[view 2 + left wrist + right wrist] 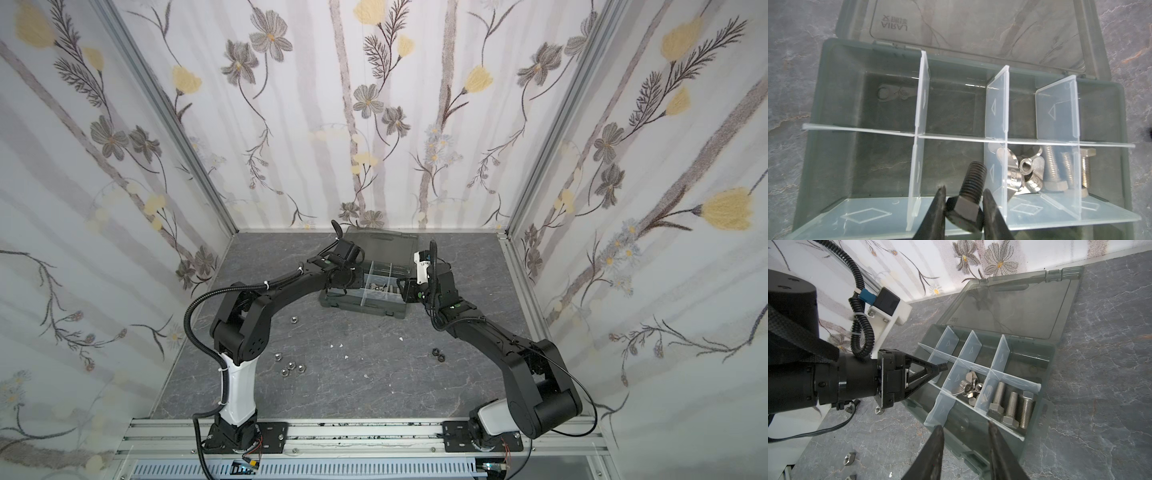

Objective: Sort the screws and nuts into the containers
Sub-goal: 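Lift the black bolt over the box and release it into a compartment, then move the left gripper to another black bolt while the right gripper moves toward silver nuts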

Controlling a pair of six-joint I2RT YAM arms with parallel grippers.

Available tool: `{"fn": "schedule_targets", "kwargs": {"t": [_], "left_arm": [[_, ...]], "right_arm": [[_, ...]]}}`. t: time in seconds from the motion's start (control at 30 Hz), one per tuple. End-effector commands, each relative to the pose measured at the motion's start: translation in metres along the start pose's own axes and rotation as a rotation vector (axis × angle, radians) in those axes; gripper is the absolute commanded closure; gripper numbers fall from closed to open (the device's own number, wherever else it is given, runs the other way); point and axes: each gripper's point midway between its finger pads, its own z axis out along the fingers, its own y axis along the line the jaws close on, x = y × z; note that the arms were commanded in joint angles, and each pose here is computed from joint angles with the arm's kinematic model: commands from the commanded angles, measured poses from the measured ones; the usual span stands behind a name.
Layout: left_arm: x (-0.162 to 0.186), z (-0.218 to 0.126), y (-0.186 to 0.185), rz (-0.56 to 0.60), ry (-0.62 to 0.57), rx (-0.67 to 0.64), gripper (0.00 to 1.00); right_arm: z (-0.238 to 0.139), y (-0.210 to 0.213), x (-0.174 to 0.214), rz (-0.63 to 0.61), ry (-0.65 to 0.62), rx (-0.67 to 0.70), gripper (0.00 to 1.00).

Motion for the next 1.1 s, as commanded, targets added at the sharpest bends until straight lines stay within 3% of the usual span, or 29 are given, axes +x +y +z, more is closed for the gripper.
{"fn": "schedule_targets", "kwargs": {"t": [0.0,0.13,0.27,0.6,0.83,1.07], "left_arm": [[-0.009,-0.002,-0.004,0.004,-0.022,0.018,0.63],[-0.016,-0.012,-0.005,0.007,-0.047,0.024,0.44],[-0.024,-0.031,-0.004,0.008,-0.085,0.023,0.36],[-0.029,-0.098,0.028,-0.052,-0.202,-0.032,0.31],[-0.017,-0.136,0.091,-0.17,-0.241,-0.09,0.28],[-0.002,-0.141,0.166,-0.317,-0.222,-0.176,0.28]], "right_arm": [[0.0,0.005,-0.007,-0.007,-0.024,-0.018,0.63],[0.0,0.006,-0.007,-0.008,-0.02,-0.022,0.63],[0.0,0.014,-0.007,-0.015,-0.006,-0.036,0.63],[0.01,0.065,0.003,-0.064,0.048,-0.121,0.62],[0.032,0.123,0.032,-0.093,0.104,-0.227,0.62],[0.051,0.168,0.079,-0.089,0.193,-0.339,0.62]]}}
